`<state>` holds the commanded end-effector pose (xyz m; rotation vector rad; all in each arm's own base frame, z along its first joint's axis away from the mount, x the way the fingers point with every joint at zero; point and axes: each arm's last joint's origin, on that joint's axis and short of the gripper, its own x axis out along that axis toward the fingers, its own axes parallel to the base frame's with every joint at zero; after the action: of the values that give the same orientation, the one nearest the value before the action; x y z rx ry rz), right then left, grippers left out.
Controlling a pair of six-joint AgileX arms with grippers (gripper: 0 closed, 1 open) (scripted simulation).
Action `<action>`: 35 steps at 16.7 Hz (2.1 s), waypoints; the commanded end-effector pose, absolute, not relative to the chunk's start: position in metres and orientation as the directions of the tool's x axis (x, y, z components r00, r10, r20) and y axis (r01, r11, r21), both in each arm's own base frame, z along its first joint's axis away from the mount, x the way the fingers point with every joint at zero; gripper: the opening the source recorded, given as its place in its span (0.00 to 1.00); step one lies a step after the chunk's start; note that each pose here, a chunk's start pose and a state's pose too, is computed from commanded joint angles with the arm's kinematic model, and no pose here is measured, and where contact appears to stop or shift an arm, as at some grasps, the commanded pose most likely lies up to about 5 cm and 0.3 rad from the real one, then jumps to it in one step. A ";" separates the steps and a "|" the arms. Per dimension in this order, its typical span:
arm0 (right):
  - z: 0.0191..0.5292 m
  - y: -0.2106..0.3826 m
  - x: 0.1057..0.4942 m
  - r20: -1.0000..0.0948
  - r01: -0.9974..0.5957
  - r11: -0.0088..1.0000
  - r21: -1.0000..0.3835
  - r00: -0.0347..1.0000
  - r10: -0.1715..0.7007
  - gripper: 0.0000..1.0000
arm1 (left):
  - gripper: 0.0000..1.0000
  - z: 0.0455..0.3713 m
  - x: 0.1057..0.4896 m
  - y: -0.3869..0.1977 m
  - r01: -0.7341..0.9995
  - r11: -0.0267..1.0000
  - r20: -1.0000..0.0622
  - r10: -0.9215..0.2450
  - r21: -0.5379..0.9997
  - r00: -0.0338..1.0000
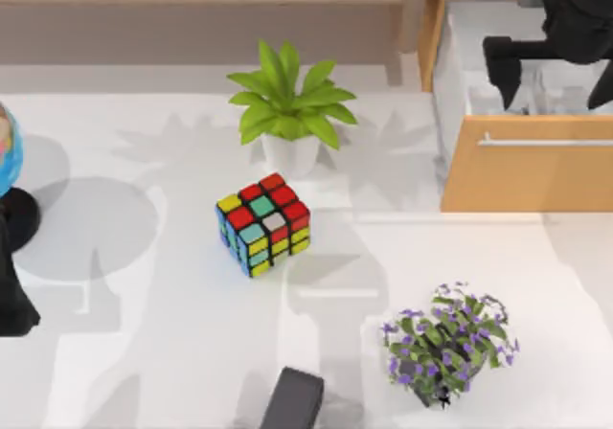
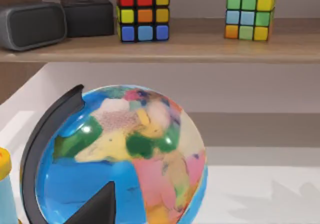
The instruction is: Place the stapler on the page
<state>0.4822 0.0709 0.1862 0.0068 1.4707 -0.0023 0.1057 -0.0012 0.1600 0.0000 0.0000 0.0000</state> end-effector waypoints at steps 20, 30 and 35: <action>0.137 0.071 0.487 -0.995 0.006 1.000 0.003 0.100 0.003 1.00 | 1.00 0.160 0.106 -0.001 0.000 1.000 0.000 0.000 0.000 1.000; 0.136 0.071 0.487 -0.995 0.006 1.000 0.003 0.100 0.003 0.55 | 1.00 0.160 0.106 -0.001 0.000 1.000 0.000 0.000 0.000 1.000; 0.136 0.071 0.487 -0.995 0.006 1.000 0.003 0.100 0.003 0.17 | 1.00 0.160 0.106 -0.001 0.000 1.000 0.000 0.000 0.000 1.000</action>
<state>0.4872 0.0710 0.1364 0.0068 1.4707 -0.0023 0.1057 -0.0012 0.1600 0.0000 0.0000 0.0000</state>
